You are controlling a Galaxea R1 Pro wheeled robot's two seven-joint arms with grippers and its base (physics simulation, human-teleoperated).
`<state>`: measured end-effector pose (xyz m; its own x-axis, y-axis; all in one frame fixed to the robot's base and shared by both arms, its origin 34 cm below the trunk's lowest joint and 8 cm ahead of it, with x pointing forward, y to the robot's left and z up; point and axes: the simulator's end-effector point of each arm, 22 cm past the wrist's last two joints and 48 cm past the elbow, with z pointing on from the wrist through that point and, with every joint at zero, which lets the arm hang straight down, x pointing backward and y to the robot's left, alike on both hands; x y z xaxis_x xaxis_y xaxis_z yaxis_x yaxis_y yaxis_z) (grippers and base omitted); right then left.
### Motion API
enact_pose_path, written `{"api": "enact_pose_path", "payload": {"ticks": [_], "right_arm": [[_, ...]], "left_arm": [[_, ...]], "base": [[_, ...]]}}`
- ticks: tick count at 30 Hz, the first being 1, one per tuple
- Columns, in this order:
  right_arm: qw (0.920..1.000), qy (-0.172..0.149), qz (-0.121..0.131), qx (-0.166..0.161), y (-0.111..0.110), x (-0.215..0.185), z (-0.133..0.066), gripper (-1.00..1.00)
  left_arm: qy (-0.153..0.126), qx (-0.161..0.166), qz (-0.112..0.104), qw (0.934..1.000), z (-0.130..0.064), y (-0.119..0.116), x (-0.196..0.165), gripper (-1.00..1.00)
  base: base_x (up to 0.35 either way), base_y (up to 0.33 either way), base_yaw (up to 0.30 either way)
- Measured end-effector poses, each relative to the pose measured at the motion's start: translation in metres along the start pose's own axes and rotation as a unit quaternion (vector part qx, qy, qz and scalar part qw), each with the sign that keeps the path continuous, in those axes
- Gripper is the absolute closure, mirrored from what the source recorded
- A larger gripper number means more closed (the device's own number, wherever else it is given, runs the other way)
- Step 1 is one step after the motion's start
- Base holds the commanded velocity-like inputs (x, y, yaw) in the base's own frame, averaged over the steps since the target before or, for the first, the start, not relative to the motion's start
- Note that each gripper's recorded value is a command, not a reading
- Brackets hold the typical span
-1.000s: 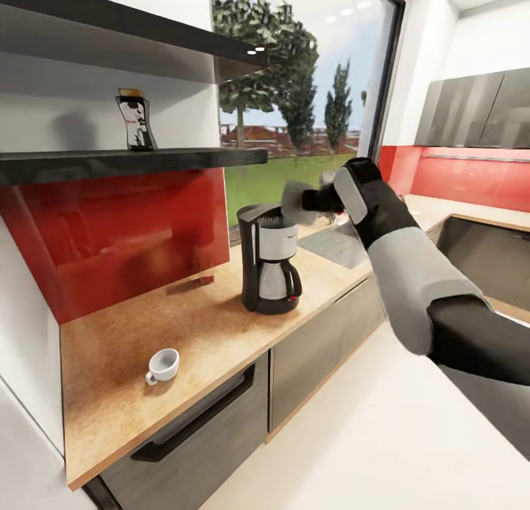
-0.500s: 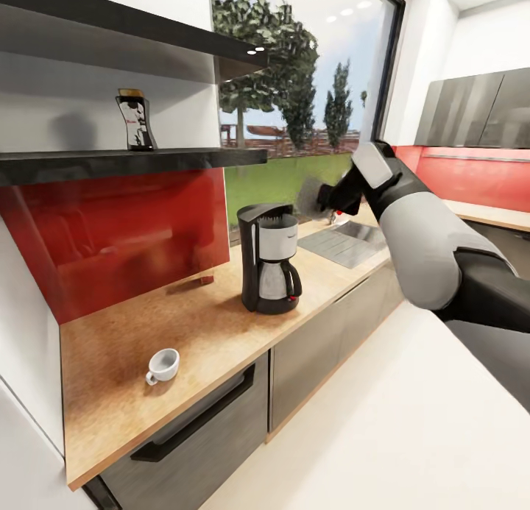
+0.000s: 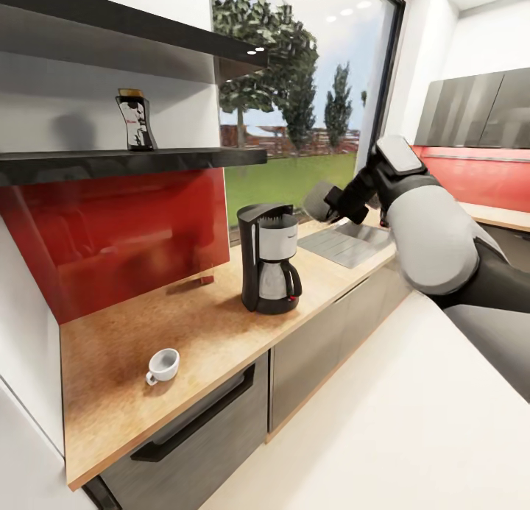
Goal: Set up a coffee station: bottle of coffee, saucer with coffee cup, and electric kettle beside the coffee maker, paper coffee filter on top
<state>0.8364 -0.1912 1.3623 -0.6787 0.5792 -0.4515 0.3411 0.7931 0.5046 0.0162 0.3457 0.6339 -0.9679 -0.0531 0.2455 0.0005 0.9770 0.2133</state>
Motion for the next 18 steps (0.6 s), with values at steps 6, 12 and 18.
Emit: {"api": "enact_pose_path", "payload": {"ticks": [6, 12, 18], "right_arm": [[0.9897, 0.037, 0.122, 0.064, -0.008, 0.009, -0.041, 1.00], [0.9840, 0.035, 0.170, 0.039, 0.012, 0.005, -0.074, 1.00], [0.9846, 0.035, 0.168, 0.033, 0.019, 0.008, -0.076, 1.00]], "left_arm": [[0.001, 0.000, 0.000, 1.0000, 0.000, 0.000, 0.002, -1.00], [0.002, 0.000, -0.001, 1.0000, 0.000, 0.000, 0.002, -1.00], [0.001, 0.000, -0.001, 1.0000, 0.000, -0.002, 0.002, -1.00]], "base": [[0.000, 0.000, 0.000], [0.000, 0.000, 0.000], [0.095, -0.049, 0.000]]}}
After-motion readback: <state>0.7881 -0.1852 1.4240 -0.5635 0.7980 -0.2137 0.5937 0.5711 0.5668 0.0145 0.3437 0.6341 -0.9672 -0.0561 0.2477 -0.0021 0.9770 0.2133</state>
